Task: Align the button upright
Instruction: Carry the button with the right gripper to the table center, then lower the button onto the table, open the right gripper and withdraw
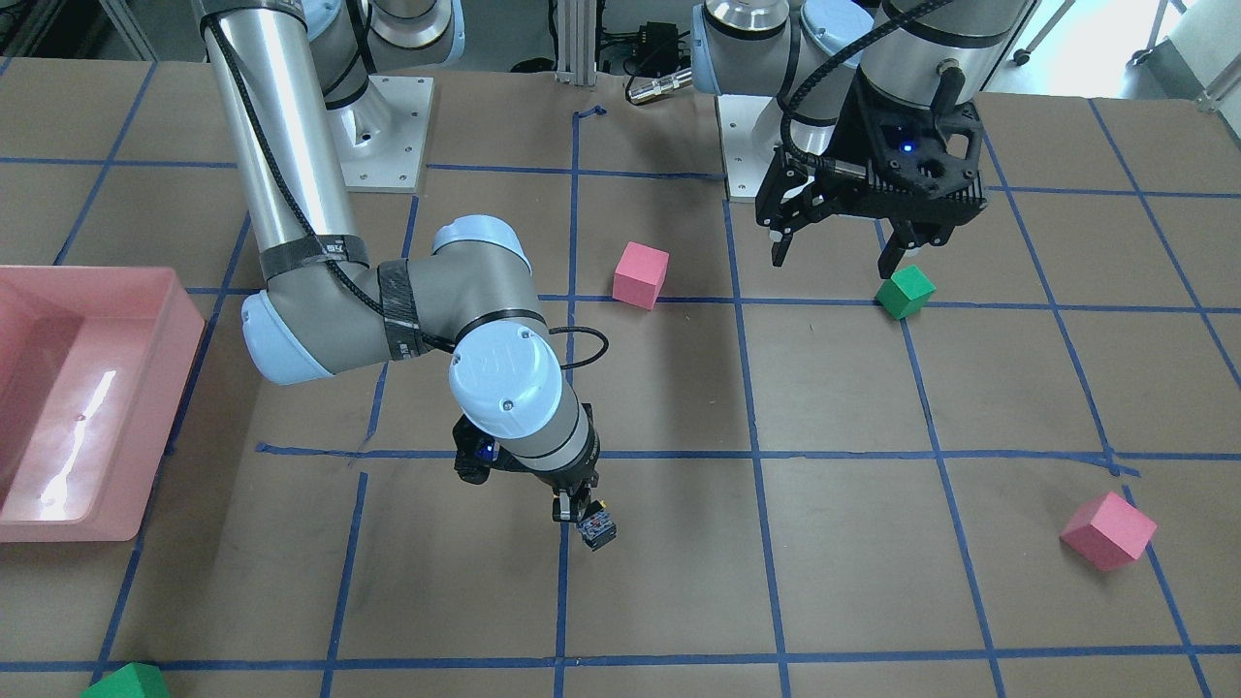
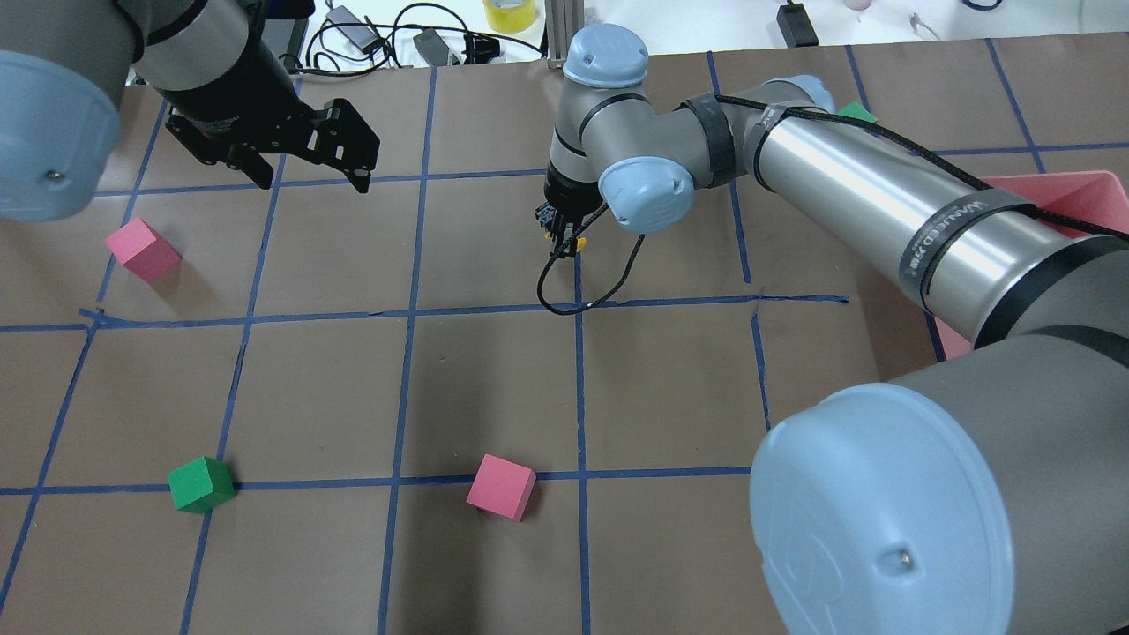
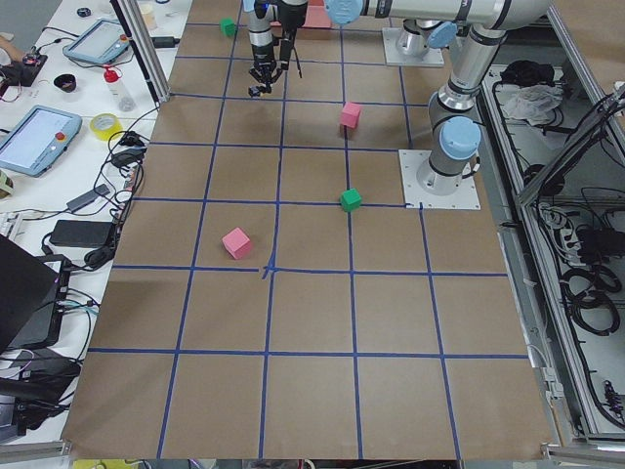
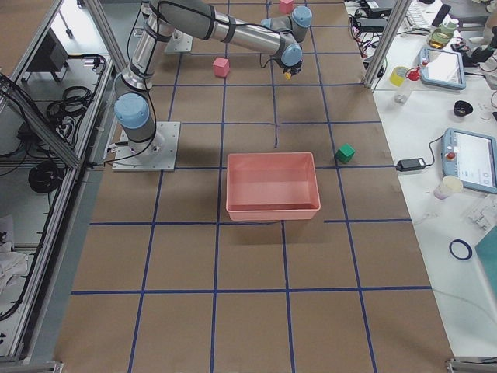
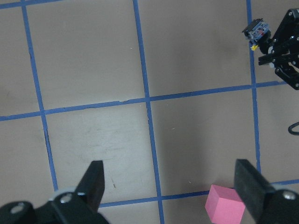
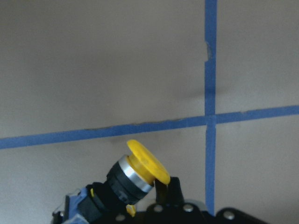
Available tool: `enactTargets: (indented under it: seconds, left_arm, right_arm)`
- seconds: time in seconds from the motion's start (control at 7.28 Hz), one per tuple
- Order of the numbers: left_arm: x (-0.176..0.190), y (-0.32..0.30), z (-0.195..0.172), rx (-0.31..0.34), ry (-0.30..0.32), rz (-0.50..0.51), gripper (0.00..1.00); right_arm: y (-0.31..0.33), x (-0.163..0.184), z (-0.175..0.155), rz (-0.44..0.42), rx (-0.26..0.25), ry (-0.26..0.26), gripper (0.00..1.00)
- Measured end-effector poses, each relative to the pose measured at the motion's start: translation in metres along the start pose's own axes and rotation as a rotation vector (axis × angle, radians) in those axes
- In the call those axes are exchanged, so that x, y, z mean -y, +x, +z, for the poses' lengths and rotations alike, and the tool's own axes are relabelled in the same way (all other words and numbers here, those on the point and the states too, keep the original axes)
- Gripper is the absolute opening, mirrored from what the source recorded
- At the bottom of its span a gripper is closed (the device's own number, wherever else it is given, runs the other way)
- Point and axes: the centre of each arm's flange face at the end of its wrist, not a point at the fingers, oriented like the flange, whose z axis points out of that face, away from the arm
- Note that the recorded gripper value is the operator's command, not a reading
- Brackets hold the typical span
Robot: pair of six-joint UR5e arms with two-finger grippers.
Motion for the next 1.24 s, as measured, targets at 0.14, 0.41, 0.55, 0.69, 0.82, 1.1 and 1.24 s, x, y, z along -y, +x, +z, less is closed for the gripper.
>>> enactTargets:
  seconds: [0.14, 0.41, 0.55, 0.69, 0.82, 1.1, 1.24]
  left_arm:
    - [0.0, 0.0, 0.0, -0.001, -0.001, 0.0, 1.0]
    - [0.0, 0.0, 0.001, -0.001, -0.001, 0.0, 1.0]
    - [0.0, 0.0, 0.001, -0.001, -0.001, 0.0, 1.0]
    - [0.0, 0.0, 0.001, -0.001, -0.001, 0.0, 1.0]
    - [-0.001, 0.0, 0.001, -0.001, -0.002, 0.0, 1.0]
    - [-0.001, 0.0, 0.001, -0.001, -0.002, 0.0, 1.0]
    - [-0.001, 0.0, 0.002, -0.001, -0.003, 0.0, 1.0]
  right_arm:
    - [0.0, -0.004, 0.003, 0.043, -0.016, -0.031, 0.0]
    - [0.002, -0.006, 0.009, 0.071, -0.039, -0.065, 0.0]
    - [0.003, -0.004, 0.013, 0.074, -0.045, -0.064, 0.0]
    - [0.005, -0.002, 0.017, 0.077, -0.052, -0.06, 0.0]
    - [0.007, 0.0, 0.022, 0.081, -0.062, -0.056, 0.06]
    - [0.012, 0.006, 0.03, 0.09, -0.078, -0.045, 0.05]
    - [0.013, 0.007, 0.033, 0.099, -0.084, -0.042, 0.09]
